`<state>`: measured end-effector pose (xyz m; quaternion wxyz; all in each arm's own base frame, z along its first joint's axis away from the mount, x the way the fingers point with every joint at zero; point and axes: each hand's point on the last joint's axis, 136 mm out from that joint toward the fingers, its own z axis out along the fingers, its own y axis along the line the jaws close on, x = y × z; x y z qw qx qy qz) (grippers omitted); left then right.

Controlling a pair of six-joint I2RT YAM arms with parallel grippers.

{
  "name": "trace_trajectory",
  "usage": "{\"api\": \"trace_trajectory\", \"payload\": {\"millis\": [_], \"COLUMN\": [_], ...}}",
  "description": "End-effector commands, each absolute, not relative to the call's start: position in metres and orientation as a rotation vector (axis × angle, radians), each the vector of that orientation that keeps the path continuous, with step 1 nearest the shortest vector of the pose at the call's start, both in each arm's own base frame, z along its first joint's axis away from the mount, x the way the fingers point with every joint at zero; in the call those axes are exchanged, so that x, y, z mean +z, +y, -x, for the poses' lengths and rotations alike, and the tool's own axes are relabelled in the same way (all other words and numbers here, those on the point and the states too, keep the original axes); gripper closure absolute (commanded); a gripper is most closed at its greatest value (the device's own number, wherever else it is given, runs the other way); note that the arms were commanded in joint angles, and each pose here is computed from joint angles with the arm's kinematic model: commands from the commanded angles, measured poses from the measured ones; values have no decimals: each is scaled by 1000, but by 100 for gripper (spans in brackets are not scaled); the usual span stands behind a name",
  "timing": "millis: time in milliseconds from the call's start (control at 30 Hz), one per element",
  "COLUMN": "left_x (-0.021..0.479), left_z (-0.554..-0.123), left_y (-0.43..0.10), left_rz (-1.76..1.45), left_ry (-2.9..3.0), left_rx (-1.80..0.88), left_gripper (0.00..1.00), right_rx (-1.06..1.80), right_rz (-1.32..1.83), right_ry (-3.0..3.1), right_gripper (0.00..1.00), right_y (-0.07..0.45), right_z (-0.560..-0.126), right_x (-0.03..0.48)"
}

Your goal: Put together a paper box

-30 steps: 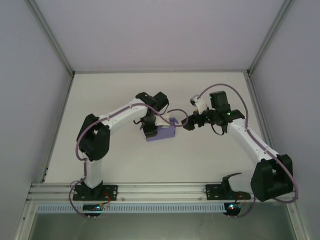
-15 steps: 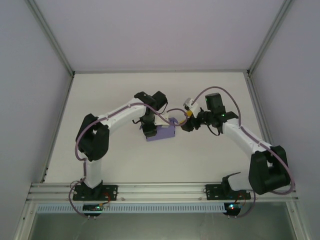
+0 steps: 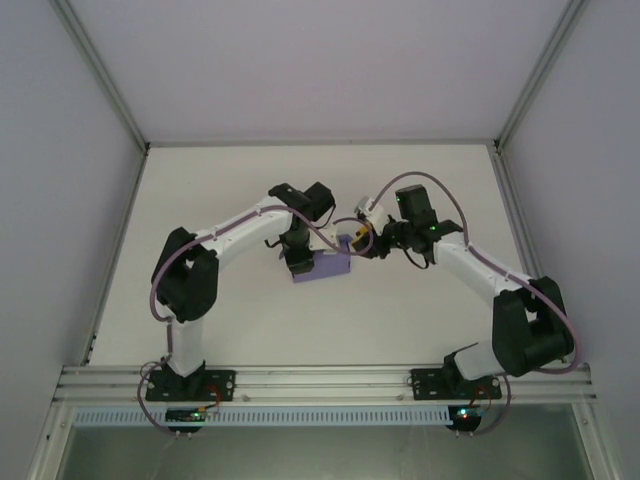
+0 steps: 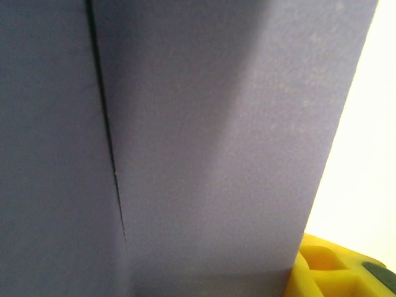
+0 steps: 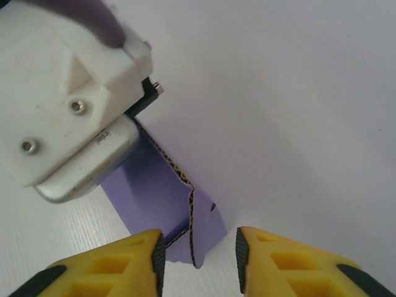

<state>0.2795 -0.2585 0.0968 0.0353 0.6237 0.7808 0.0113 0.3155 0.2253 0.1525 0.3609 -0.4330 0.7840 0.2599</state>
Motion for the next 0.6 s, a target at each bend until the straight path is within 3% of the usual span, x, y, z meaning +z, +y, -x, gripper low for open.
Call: {"api": "trace_trajectory", "payload": {"millis": [0,167,367,567], "left_x": [81,82,84,87], "left_z": [-284,-285,-287,-291], "left_y": [-265,-266,-268,-272], "left_rz": [-1913,-1905,-1876,-1838], "left_ry": [2398,2391,2384,2378], "left_rx": [45,45,47,39], "left_gripper": [57,56,56,56], "right_rx": [624,624,634,754], "right_rz": [1058,1073,1044,868], "right_ry": [2026,2046,2063,2144], "right_gripper": [66,67,87,97], "right_y": [229,236,239,250], "right_z": [-328,-325,-326,-323], "right_x": [160,153,152,162]}}
